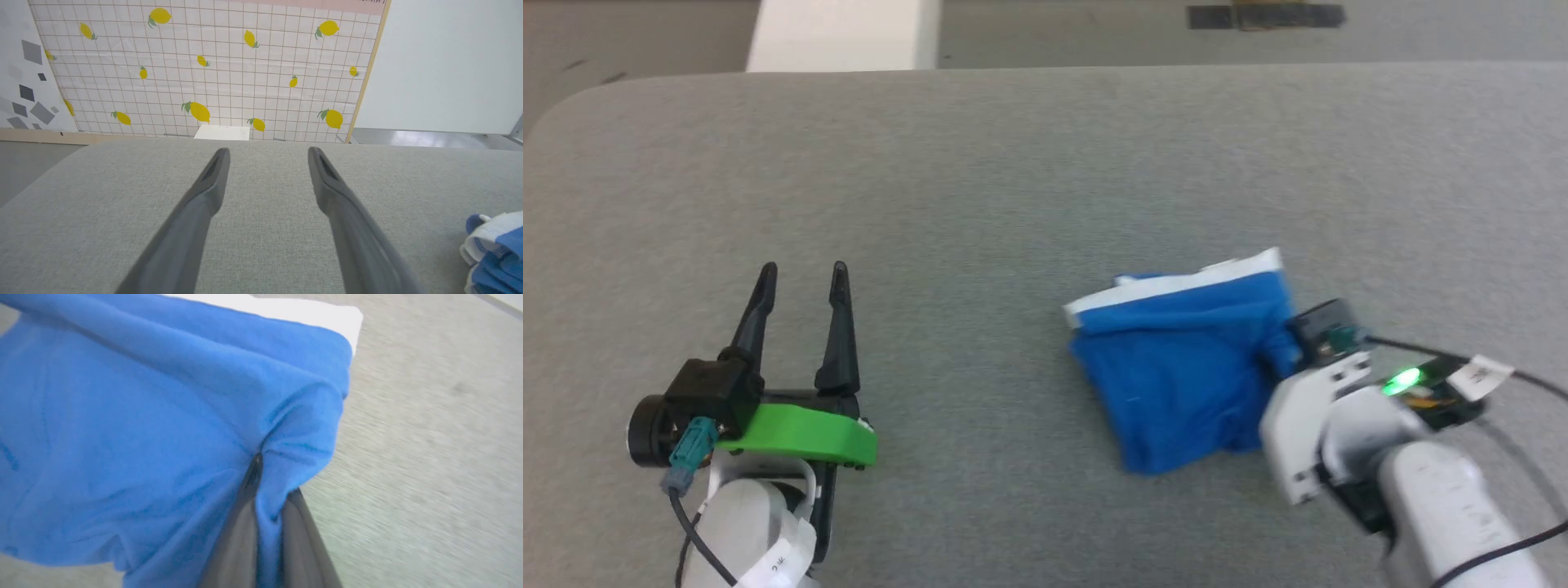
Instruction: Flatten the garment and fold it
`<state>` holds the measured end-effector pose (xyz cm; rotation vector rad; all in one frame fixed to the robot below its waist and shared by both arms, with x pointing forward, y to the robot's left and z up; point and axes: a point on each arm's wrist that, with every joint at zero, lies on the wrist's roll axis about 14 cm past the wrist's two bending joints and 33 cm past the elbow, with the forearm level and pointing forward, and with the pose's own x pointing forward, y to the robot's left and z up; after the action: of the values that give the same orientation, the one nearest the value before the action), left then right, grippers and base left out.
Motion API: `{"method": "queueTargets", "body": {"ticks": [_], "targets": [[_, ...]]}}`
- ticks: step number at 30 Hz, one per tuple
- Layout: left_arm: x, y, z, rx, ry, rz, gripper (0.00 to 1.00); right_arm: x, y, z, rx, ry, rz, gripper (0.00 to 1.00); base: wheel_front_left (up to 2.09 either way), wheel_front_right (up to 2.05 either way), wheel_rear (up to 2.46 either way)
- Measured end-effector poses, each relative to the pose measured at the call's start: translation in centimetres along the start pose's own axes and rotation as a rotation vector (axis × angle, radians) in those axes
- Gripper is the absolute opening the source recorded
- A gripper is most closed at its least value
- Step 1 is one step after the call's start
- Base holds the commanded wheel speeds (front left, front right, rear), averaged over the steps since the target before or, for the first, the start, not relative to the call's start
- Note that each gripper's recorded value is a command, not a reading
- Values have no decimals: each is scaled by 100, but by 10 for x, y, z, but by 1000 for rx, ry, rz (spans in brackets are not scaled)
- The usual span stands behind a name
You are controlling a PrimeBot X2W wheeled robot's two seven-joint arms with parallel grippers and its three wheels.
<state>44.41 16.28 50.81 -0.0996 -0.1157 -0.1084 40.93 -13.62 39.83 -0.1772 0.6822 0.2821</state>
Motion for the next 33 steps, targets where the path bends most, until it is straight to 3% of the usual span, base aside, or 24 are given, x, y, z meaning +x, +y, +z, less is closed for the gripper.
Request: {"method": "queueTargets", "body": {"ticks": [8, 14, 20, 27, 28, 33], "targets": [[27, -44, -10, -3, -4, -138, 100, -43, -111, -7, -140, 39, -271, 0, 0, 0, 0], [54, -91, -13, -12, -36, -276, 100, -82, -183, -12, -138, 33, -459, 0, 0, 0, 0], [72, -125, -35, -35, -21, -381, 100, -118, -249, -38, -107, 87, -645, 0, 0, 0, 0], [82, -138, -74, -41, 49, -442, 100, -126, -290, -67, -144, 206, -738, 0, 0, 0, 0], [86, -140, -92, -48, 79, -457, 100, -126, -311, -73, -177, 263, -778, 0, 0, 0, 0], [91, -133, -105, -45, 95, -450, 100, -127, -337, -70, -196, 293, -840, 0, 0, 0, 0]]}}
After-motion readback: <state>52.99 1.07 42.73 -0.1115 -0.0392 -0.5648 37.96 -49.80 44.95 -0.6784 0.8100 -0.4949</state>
